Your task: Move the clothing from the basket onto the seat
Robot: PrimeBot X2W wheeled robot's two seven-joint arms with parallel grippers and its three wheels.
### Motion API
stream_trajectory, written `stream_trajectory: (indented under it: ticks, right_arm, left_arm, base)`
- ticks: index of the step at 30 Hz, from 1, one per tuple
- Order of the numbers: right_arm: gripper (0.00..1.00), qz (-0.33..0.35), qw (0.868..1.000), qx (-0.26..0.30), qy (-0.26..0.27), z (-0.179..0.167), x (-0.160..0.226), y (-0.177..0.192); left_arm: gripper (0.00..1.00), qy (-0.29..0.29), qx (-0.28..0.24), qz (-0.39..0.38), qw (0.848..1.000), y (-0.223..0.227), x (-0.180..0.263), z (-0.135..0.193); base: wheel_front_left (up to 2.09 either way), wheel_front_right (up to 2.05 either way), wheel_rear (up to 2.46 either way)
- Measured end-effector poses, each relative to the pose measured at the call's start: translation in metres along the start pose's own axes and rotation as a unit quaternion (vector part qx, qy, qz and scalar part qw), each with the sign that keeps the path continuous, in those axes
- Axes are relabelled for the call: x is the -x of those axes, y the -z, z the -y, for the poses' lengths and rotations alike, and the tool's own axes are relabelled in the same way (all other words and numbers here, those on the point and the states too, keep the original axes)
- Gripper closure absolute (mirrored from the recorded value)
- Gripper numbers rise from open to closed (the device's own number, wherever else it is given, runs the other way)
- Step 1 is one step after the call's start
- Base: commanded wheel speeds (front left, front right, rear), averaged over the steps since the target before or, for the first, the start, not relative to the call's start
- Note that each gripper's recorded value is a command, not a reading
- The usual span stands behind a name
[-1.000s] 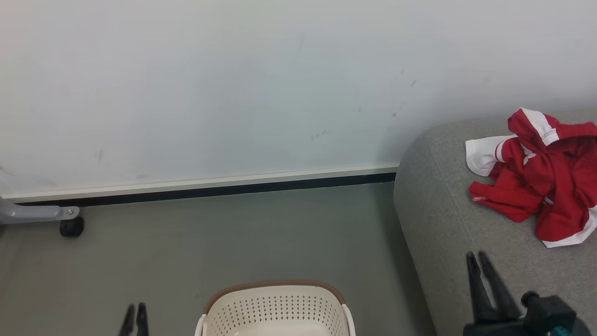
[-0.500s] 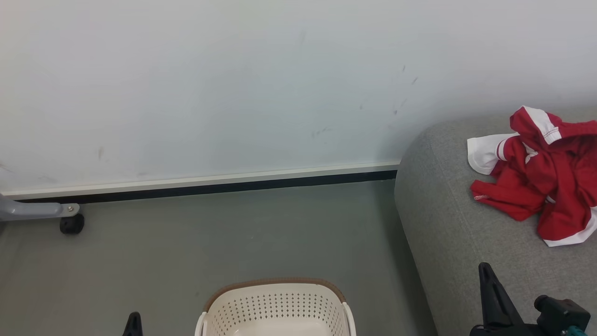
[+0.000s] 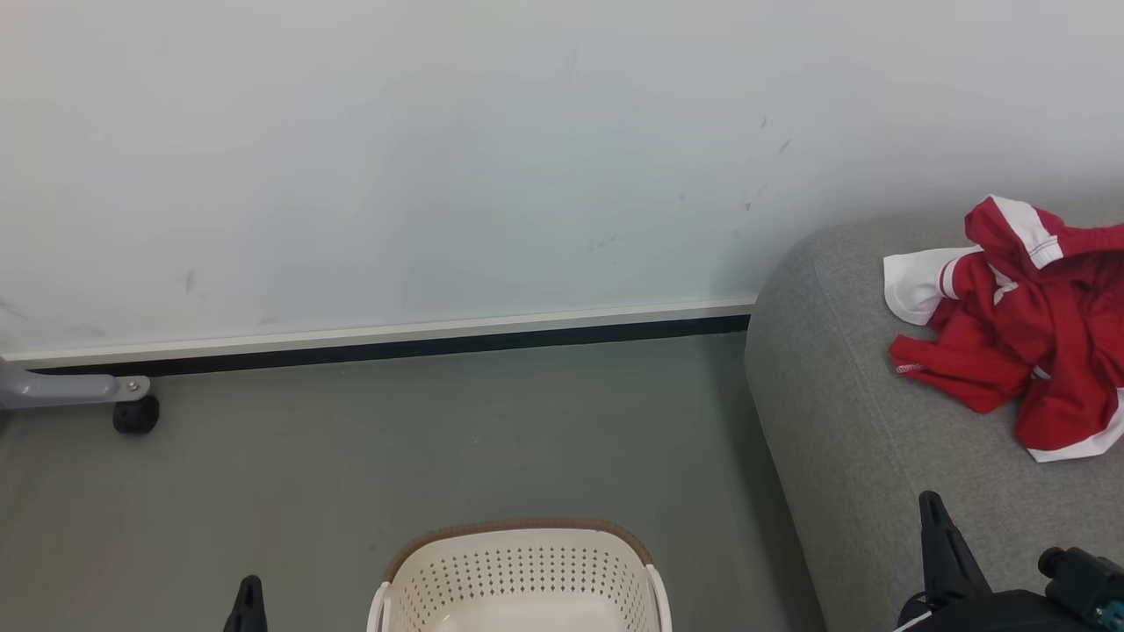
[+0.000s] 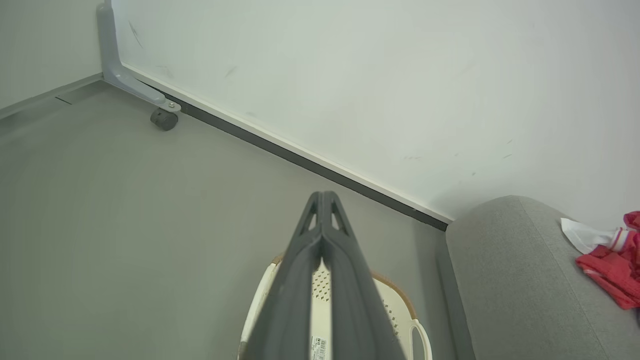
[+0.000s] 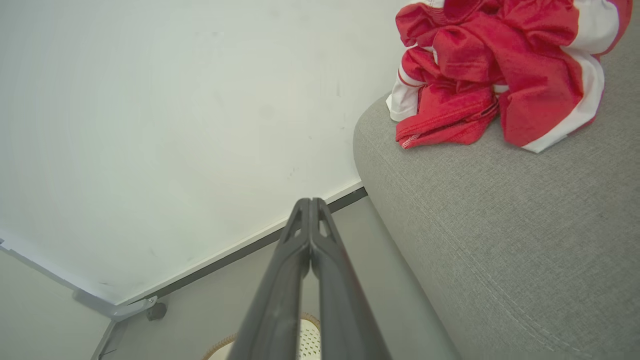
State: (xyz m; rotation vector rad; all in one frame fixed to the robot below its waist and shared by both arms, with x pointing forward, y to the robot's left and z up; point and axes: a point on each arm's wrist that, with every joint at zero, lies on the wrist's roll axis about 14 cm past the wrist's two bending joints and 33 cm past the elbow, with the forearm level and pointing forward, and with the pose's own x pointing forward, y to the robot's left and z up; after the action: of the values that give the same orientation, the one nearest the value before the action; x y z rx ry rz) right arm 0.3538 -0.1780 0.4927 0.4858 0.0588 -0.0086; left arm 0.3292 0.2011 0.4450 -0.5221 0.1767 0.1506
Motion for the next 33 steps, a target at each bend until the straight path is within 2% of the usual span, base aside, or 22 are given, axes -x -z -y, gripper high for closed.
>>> stream_trajectory:
  ticks: [17,33]
  right_arm:
    - [1.00,-0.022,0.991,-0.132,0.025,0.013,-0.007,0.005]
    - [1.00,-0.028,0.967,-0.250,0.036,0.020,-0.013,0.006]
  left_arm:
    - [1.00,0.002,0.125,-0.019,0.992,-0.001,-0.010,0.003]
    - [1.00,0.012,0.240,-0.028,0.970,-0.005,-0.019,0.009]
  base:
    - [0.00,0.00,0.00]
    - [0.00,0.00,0.00]
